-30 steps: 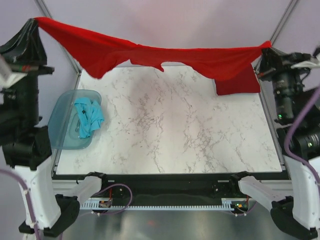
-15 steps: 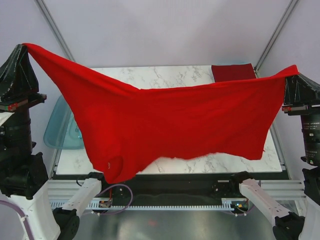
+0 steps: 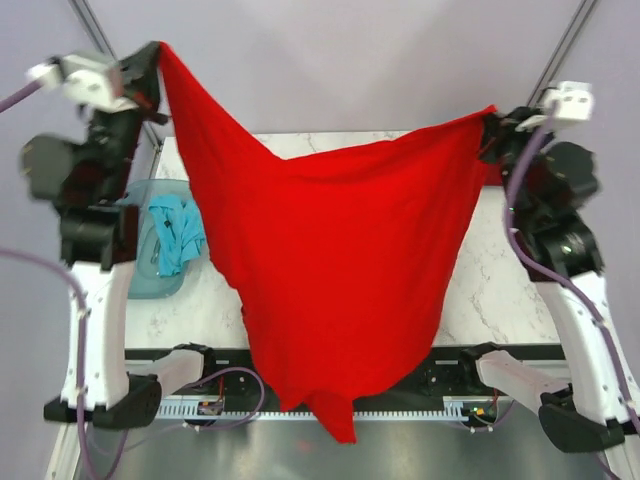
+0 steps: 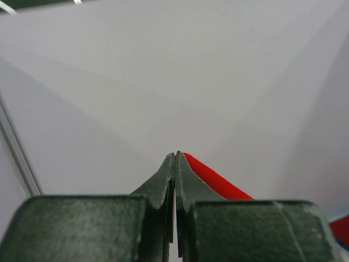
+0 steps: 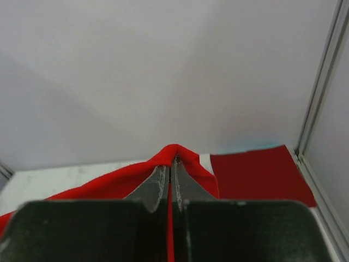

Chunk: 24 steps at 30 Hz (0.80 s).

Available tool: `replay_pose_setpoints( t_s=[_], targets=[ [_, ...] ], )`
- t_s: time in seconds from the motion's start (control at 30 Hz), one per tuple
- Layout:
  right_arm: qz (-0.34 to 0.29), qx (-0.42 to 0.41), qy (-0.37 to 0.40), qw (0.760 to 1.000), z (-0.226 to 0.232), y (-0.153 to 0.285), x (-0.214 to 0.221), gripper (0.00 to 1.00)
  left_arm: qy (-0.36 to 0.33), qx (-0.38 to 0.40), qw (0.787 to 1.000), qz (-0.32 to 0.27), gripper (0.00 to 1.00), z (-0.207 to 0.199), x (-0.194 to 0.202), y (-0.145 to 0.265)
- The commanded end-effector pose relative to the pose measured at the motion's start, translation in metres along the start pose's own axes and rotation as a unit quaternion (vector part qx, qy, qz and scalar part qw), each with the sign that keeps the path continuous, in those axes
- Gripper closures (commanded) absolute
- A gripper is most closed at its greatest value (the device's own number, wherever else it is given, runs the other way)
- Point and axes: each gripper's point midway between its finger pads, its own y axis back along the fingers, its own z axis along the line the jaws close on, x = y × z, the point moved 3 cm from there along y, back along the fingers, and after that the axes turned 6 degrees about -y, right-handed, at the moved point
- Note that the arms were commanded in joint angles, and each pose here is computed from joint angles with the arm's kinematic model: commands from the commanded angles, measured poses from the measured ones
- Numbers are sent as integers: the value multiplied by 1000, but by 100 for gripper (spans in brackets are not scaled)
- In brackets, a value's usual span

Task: Fold and stack the t-shirts
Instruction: Flatten the tshirt out

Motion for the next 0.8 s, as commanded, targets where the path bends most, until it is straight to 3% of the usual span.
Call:
replay_pose_setpoints(
  t_s=[0.0, 0.2, 0.27, 0.3, 0.37, 0.4, 0.47, 0.5, 0.77],
  targets=[
    [17, 45, 45, 998, -21, -29, 52, 100, -24, 51, 991, 119, 98, -26, 127, -21],
    [111, 105, 95, 984, -60, -91, 187, 100, -23, 107, 960, 257, 98, -65, 316, -22],
    [128, 90, 82, 984, -62, -116, 209, 100, -15, 116, 952, 284, 98, -71, 370, -26],
    [156, 93, 82, 980, -70, -134, 243, 100, -14, 119, 949, 293, 98, -73, 387, -27],
    [162, 94, 64, 980, -76, -158, 257, 100, -4, 131, 942, 310, 98, -82, 428, -32],
    [188, 102, 65, 975, -85, -170, 289, 100, 0, 136, 940, 312, 98, -85, 439, -34],
    [192, 92, 48, 976, -87, -191, 299, 100, 11, 143, 942, 305, 98, -90, 452, -47],
    [209, 93, 46, 972, -94, -199, 324, 100, 17, 148, 935, 321, 98, -97, 480, -43],
    [196, 28, 7, 980, -98, -251, 363, 100, -1, 109, 941, 321, 98, -88, 531, -75]
  ],
)
